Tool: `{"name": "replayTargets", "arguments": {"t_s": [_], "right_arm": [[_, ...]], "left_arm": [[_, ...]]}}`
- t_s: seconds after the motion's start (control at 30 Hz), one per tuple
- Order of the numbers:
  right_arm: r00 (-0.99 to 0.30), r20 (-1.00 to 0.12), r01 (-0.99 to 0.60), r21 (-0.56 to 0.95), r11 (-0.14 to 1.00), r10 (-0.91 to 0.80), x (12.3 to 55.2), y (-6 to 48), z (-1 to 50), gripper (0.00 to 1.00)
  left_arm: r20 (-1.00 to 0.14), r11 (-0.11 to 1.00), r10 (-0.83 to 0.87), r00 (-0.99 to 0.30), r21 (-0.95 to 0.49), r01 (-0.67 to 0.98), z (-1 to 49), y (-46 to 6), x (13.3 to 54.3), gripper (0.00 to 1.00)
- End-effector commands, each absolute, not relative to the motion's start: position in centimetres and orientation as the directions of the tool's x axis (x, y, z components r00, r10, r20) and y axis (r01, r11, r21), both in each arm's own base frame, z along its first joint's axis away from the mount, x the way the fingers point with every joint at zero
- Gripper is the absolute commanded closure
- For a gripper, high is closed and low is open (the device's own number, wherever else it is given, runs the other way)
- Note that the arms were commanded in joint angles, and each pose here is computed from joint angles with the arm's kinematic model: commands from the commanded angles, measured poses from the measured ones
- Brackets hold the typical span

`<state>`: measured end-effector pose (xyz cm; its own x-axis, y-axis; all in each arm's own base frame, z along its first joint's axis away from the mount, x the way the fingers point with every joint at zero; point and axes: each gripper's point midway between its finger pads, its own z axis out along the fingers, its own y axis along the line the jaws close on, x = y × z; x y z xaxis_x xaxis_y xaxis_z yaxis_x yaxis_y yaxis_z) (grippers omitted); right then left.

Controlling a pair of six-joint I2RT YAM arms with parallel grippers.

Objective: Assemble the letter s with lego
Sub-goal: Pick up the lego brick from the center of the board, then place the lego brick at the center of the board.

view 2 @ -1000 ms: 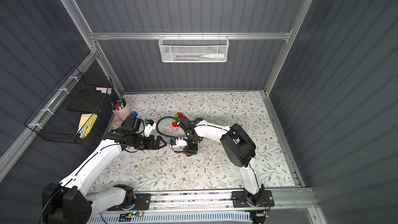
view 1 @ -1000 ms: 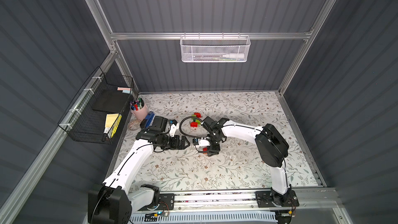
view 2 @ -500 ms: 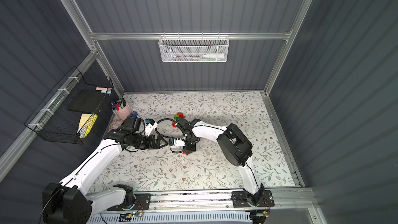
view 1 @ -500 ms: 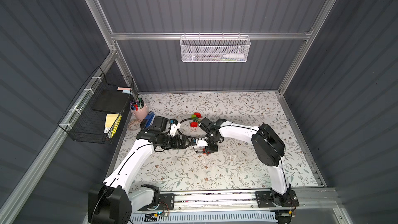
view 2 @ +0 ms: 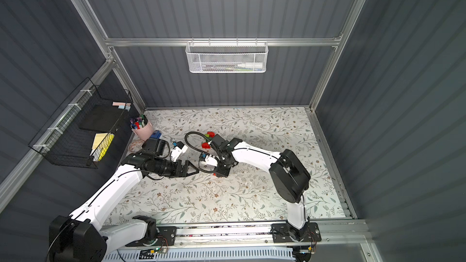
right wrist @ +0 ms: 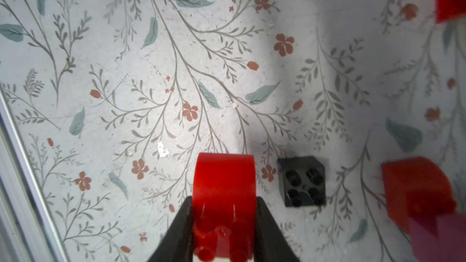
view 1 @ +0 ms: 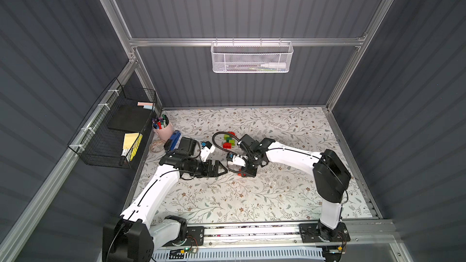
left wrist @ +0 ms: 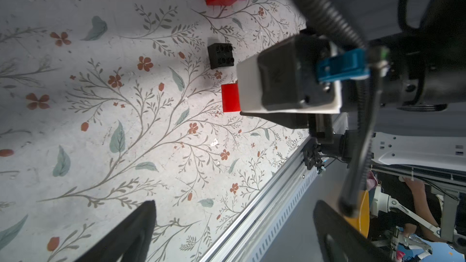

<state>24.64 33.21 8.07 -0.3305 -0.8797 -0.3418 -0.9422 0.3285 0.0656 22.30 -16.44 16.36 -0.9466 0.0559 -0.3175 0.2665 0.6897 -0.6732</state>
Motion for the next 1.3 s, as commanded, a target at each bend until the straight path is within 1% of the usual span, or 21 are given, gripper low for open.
{"name": "replayTargets", "arguments": {"t_s": [0.0, 0.07, 0.13, 0.17, 0.2, 0.27, 0.33, 0.4, 0.5, 0.53, 0.6, 0.67, 0.73, 0.8, 0.9, 1.07, 1.1, 1.2, 1.27], "right_arm": [[-0.64, -0.267, -0.76, 0.084, 0.644, -0.721, 24.5, 30.6, 8.1, 0.79], [-0.764, -0.254, -0.628, 0.084, 0.774, -0.593, 24.4, 29.2, 8.6, 0.79], [-0.84, -0.248, -0.522, 0.127, 0.843, -0.483, 23.6, 28.8, 9.0, 0.79], [-0.879, -0.242, -0.449, 0.125, 0.885, -0.412, 23.3, 28.4, 9.2, 0.78], [-0.921, -0.233, -0.343, 0.112, 0.933, -0.311, 23.3, 27.5, 9.2, 0.78], [-0.971, -0.212, -0.133, 0.076, 0.988, -0.114, 23.3, 25.8, 8.8, 0.76], [-0.98, -0.188, 0.053, 0.046, 0.998, 0.061, 23.1, 24.7, 8.8, 0.77], [-0.954, -0.187, 0.23, 0.044, 0.972, 0.234, 22.8, 24.1, 8.5, 0.72], [-0.88, -0.223, 0.427, 0.017, 0.904, 0.419, 22.8, 22.5, 8.4, 0.74], [-0.854, -0.244, 0.474, 0.001, 0.881, 0.46, 22.9, 21.8, 8.3, 0.74], [-0.805, -0.245, 0.561, -0.015, 0.828, 0.541, 22.6, 21.3, 7.9, 0.75], [-0.781, -0.193, 0.608, -0.016, 0.794, 0.594, 22.0, 22.0, 6.5, 0.72], [-0.749, -0.126, 0.658, -0.02, 0.753, 0.651, 21.2, 22.9, 4.6, 0.72], [-0.706, -0.078, 0.705, 0.01, 0.709, 0.704, 20.8, 23.7, 2.7, 0.73], [-0.672, -0.073, 0.738, 0.017, 0.674, 0.737, 20.7, 23.8, 1.6, 0.72], [-0.667, -0.077, 0.741, 0.025, 0.671, 0.741, 21.1, 24.7, 0.9, 0.68], [-0.668, -0.076, 0.742, 0.016, 0.671, 0.74, 21.1, 24.9, 0.7, 0.65], [-0.669, -0.064, 0.741, 0.028, 0.671, 0.741, 21.3, 25.6, 0.5, 0.47], [-0.669, -0.049, 0.74, 0.053, 0.671, 0.741, 21.5, 26.3, 0.6, 0.41]], "left_arm": [[-0.304, 0.625, 0.042, -0.952, -0.735, 0.262, 17.5, -17.2, 21.4, 0.0], [-0.3, 0.619, 0.038, -0.953, -0.742, 0.258, 17.6, -17.3, 21.4, 0.0], [-0.295, 0.618, 0.039, -0.955, -0.744, 0.255, 17.4, -17.3, 21.2, 0.01], [-0.294, 0.616, 0.039, -0.955, -0.746, 0.255, 17.4, -17.3, 21.2, 0.0], [-0.294, 0.615, 0.039, -0.955, -0.746, 0.255, 17.4, -17.4, 21.2, 0.0], [-0.289, 0.619, 0.039, -0.956, -0.744, 0.25, 17.2, -17.3, 21.3, 0.0], [-0.282, 0.629, 0.036, -0.959, -0.739, 0.241, 16.9, -17.2, 21.6, 0.0], [-0.278, 0.639, 0.037, -0.96, -0.732, 0.236, 16.5, -17.2, 21.8, 0.0], [-0.278, 0.644, 0.037, -0.96, -0.728, 0.236, 16.2, -17.2, 22.2, 0.0], [-0.281, 0.647, 0.037, -0.959, -0.725, 0.237, 16.2, -17.1, 22.3, 0.01], [-0.291, 0.662, 0.036, -0.956, -0.71, 0.241, 16.1, -16.9, 22.7, 0.0], [-0.292, 0.666, 0.036, -0.956, -0.706, 0.24, 16.1, -16.9, 22.8, 0.01], [-0.292, 0.665, 0.034, -0.956, -0.707, 0.24, 15.9, -16.9, 22.9, 0.0], [-0.293, 0.671, 0.035, -0.955, -0.701, 0.24, 15.8, -16.8, 22.9, 0.0], [-0.303, 0.676, 0.035, -0.952, -0.694, 0.246, 15.9, -16.7, 22.8, 0.01], [-0.296, 0.679, 0.037, -0.954, -0.693, 0.241, 15.5, -16.6, 22.7, 0.0], [-0.296, 0.68, 0.037, -0.955, -0.692, 0.241, 15.4, -16.6, 22.7, 0.0], [-0.3, 0.682, 0.039, -0.953, -0.689, 0.245, 15.3, -16.6, 22.8, 0.0], [-0.298, 0.681, 0.041, -0.954, -0.69, 0.245, 15.3, -16.6, 22.8, 0.0]]}}
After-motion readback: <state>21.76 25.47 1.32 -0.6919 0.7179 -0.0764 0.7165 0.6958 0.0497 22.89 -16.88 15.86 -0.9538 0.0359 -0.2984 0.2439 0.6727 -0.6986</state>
